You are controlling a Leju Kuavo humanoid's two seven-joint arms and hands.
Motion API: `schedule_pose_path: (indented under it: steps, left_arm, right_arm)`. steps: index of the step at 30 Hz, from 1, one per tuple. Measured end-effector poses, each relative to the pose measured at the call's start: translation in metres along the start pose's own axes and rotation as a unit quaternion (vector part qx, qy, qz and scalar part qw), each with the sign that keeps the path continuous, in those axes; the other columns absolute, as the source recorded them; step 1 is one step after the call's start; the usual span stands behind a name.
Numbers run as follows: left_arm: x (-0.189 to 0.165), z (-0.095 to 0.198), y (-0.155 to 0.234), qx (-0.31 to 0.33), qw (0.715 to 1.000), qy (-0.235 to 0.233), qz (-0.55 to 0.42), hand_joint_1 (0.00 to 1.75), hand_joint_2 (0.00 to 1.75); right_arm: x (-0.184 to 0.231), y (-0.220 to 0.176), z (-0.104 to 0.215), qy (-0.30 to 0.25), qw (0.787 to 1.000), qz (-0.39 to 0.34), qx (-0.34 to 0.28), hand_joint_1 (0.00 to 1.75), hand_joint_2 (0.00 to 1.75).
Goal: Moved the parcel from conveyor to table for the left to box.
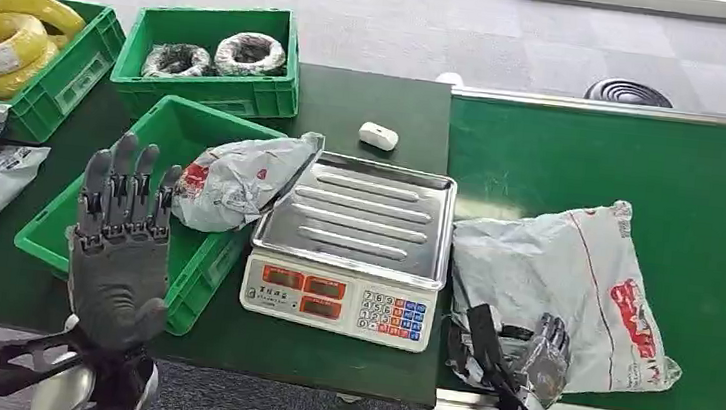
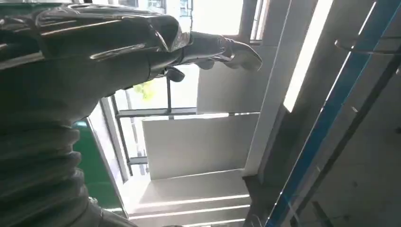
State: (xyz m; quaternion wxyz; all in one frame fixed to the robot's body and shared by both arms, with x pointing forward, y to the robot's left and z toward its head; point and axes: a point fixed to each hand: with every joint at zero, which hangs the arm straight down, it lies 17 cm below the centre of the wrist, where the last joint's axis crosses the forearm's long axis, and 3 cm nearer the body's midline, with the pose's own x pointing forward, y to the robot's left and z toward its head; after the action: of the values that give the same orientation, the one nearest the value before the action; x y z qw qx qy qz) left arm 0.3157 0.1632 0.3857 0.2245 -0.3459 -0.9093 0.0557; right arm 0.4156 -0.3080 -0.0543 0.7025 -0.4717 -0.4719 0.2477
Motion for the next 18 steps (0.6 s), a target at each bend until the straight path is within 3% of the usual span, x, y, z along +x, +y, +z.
schedule_pose_path:
  steps: [4, 5, 6, 13, 18]
  left_arm:
    - [-0.001, -0.001, 0.0, -0.002, 1.0, 0.003, 0.006, 0.0, 1.75]
    - [-0.001, -0.003, 0.0, -0.003, 1.0, 0.003, 0.007, 0.0, 1.75]
    - [-0.001, -0.004, -0.001, -0.005, 1.0, 0.002, 0.008, 0.0, 1.75]
    - [-0.002, -0.008, -0.003, -0.011, 1.0, 0.005, 0.015, 0.0, 1.75]
    - [-0.002, -0.008, -0.004, -0.013, 1.0, 0.006, 0.017, 0.0, 1.75]
  right_arm:
    - [-0.015, -0.006, -0.007, 0.023, 1.0, 0.001, -0.006, 0.0, 1.75]
    - [-0.019, -0.008, -0.009, 0.03, 1.0, 0.0, -0.007, 0.21, 1.75]
    - [-0.021, -0.008, -0.01, 0.036, 0.999, -0.002, -0.007, 1.75, 1.75]
    - [-0.058, -0.007, -0.014, 0.096, 0.995, -0.003, 0.002, 1.75, 1.75]
    - [-0.06, -0.01, -0.019, 0.087, 0.996, -0.007, -0.001, 1.75, 1.75]
